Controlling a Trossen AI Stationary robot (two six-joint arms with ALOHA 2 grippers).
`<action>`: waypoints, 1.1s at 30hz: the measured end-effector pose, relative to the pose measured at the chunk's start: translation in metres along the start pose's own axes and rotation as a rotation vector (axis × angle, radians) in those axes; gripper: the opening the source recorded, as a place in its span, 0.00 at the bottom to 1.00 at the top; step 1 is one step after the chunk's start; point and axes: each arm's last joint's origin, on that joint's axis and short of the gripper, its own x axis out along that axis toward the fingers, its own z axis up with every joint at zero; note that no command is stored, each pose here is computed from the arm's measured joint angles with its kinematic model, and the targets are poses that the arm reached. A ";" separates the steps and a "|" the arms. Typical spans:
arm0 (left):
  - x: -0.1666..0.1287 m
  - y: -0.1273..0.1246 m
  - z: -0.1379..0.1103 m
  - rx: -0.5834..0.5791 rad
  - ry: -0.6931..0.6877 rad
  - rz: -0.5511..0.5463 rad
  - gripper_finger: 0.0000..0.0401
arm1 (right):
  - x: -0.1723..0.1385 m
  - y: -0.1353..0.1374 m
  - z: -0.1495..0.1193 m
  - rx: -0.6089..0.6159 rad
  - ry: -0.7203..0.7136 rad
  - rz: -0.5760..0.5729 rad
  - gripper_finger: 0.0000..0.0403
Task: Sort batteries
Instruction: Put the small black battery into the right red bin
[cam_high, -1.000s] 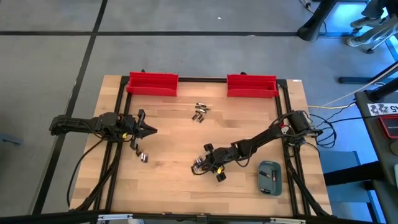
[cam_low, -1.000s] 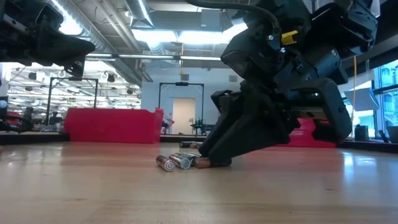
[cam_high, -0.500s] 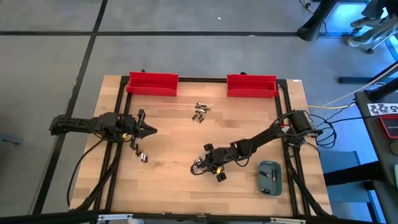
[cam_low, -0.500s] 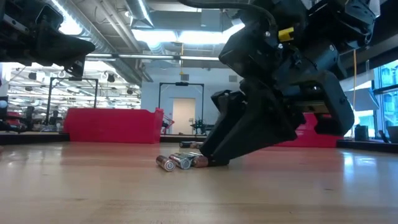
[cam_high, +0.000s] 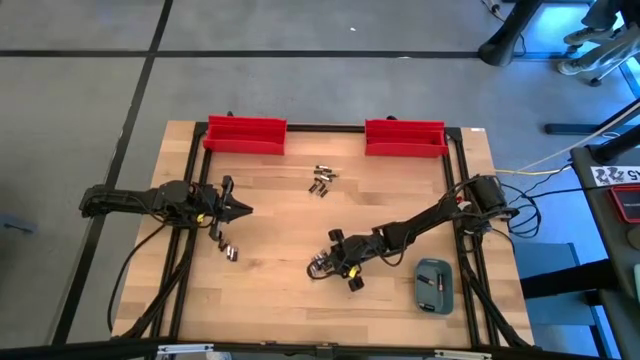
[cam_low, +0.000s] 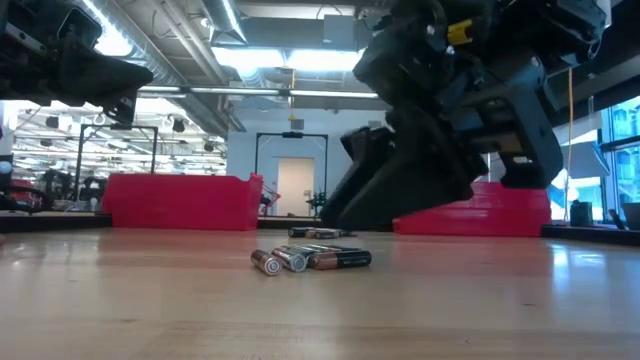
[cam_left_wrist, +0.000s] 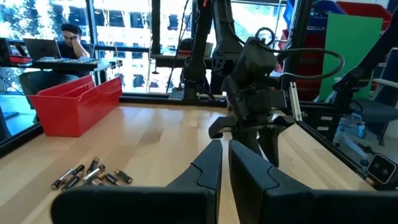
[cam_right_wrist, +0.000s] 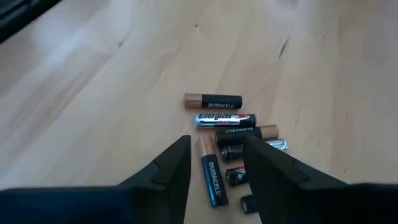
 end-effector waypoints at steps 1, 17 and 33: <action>0.000 0.000 0.000 0.000 0.000 0.000 0.05 | 0.000 0.000 -0.001 0.011 0.006 0.001 0.37; 0.000 0.000 0.000 0.000 0.001 0.000 0.05 | 0.006 0.008 -0.015 0.039 0.104 0.015 0.37; 0.000 0.000 0.000 0.000 0.001 0.000 0.05 | -0.008 0.006 0.001 -0.019 0.072 -0.027 0.37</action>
